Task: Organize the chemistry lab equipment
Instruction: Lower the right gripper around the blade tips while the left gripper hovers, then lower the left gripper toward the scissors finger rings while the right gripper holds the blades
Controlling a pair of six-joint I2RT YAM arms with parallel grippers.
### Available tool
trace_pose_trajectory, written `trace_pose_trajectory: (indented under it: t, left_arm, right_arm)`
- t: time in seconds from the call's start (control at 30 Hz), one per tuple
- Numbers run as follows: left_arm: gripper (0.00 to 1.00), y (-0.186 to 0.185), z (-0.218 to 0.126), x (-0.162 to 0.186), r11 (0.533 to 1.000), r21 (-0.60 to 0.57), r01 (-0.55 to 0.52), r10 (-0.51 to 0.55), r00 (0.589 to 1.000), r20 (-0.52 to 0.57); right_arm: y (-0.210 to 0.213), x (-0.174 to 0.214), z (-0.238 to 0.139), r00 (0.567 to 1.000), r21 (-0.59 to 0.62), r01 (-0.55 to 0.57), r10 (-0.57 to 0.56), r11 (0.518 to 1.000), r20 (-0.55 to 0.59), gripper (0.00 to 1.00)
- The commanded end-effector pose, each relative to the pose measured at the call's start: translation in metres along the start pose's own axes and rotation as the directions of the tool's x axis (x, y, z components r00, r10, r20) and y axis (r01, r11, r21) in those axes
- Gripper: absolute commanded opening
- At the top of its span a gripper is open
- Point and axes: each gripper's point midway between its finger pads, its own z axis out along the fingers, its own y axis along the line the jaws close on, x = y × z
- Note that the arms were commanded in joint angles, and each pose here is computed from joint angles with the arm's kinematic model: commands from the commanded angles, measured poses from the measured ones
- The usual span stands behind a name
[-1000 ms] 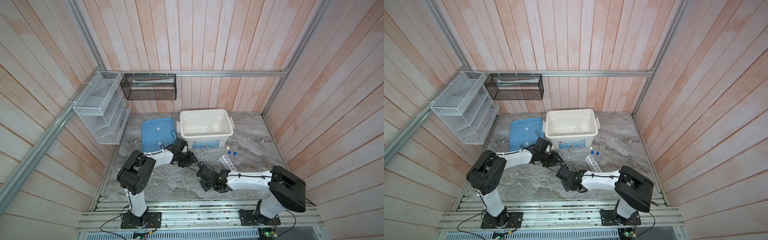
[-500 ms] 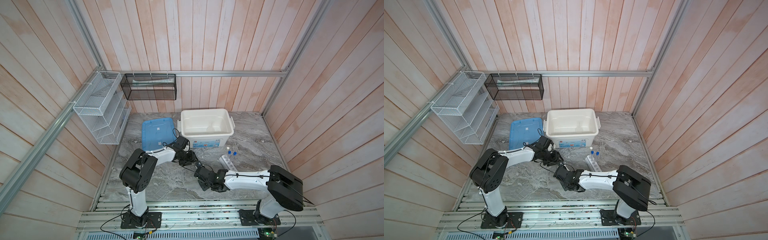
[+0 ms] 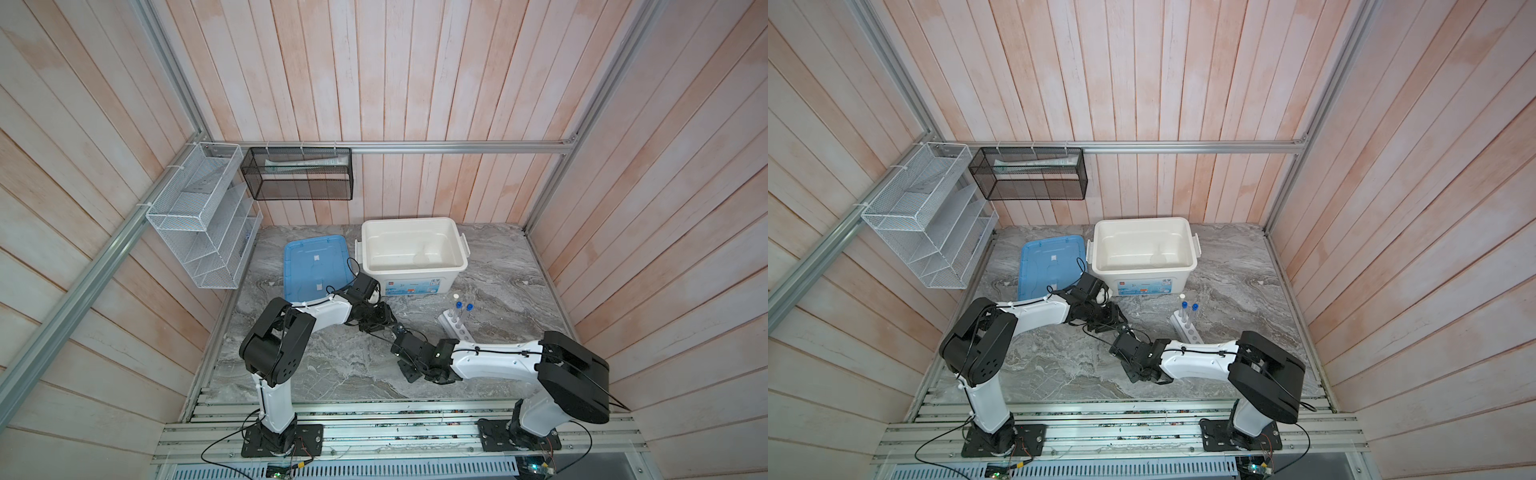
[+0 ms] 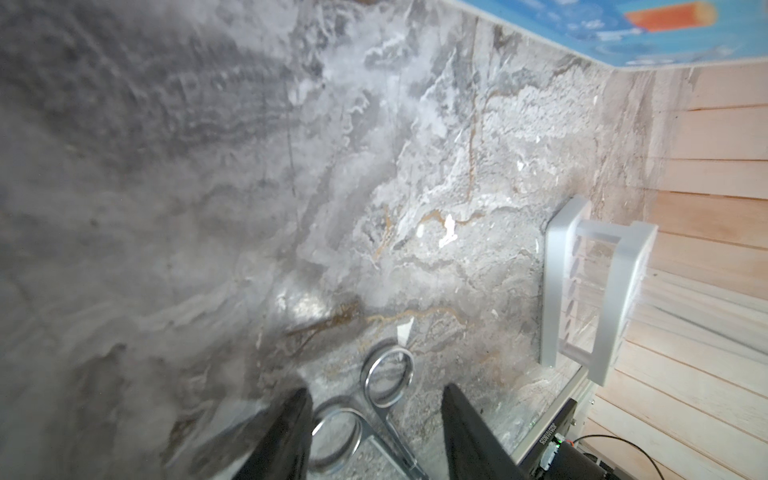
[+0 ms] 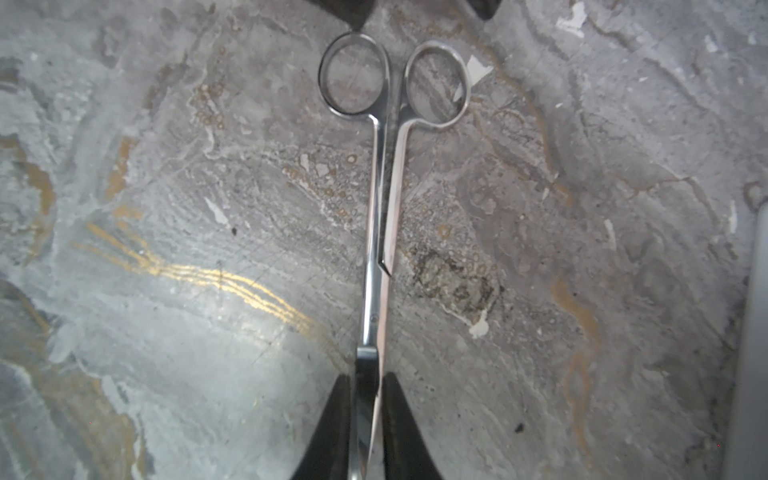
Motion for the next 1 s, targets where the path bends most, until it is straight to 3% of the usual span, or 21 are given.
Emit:
trace_pose_trajectory:
  t: [0.0, 0.33, 0.67, 0.97]
  left_arm:
    - [0.53, 0.028, 0.003, 0.017, 0.997, -0.080, 0.012, -0.015, 0.999, -0.034]
    - [0.54, 0.025, -0.002, 0.019, 0.999, -0.048, 0.006, -0.007, 0.999, -0.033]
    - [0.55, 0.036, 0.005, 0.028, 0.997, -0.067, 0.026, -0.030, 0.998, -0.062]
    - [0.56, 0.032, 0.008, 0.028, 0.998, -0.060, 0.024, -0.029, 0.996, -0.081]
  right_arm:
    - [0.001, 0.012, 0.003, 0.999, -0.023, 0.005, -0.006, 1.000, -0.040, 0.21]
    - [-0.001, 0.019, 0.013, 0.998, -0.032, -0.013, 0.011, 0.999, -0.065, 0.23]
    - [-0.007, 0.030, 0.020, 0.996, -0.004, -0.022, 0.022, 1.000, -0.081, 0.04]
    - [-0.015, 0.012, 0.006, 0.999, 0.057, -0.009, 0.011, 0.998, -0.033, 0.00]
